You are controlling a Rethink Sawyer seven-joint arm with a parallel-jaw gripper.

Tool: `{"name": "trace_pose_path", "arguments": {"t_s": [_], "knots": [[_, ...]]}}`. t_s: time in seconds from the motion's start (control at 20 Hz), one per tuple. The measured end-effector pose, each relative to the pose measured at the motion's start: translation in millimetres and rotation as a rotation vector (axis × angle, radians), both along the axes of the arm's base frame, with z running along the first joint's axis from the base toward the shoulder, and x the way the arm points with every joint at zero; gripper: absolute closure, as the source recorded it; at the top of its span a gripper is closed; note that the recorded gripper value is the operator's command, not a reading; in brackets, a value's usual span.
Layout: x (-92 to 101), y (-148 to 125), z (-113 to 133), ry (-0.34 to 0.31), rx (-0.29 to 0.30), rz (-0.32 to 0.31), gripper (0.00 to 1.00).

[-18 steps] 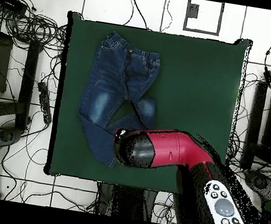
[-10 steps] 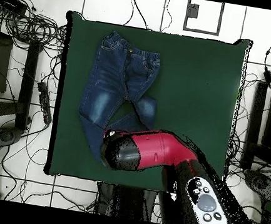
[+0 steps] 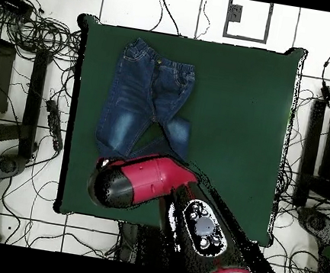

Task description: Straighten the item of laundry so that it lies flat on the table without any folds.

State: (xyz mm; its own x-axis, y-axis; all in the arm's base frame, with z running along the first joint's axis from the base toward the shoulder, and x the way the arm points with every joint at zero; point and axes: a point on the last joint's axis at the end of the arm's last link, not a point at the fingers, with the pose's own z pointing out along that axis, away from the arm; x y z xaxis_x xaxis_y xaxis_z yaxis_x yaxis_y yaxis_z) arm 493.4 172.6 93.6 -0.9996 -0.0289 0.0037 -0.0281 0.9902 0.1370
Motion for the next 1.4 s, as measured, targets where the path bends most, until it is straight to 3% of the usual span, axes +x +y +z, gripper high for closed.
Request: {"name": "trace_pose_path", "arguments": {"t_s": [0.25,0.45,1.4], "knots": [[-12.6,15.0,-13.9,0.005,0.006,0.020,0.00],[-20.7,11.9,-26.5,0.019,0.002,0.013,0.00],[-76.7,-37.4,-93.0,0.103,-0.042,0.057,0.00]]}}
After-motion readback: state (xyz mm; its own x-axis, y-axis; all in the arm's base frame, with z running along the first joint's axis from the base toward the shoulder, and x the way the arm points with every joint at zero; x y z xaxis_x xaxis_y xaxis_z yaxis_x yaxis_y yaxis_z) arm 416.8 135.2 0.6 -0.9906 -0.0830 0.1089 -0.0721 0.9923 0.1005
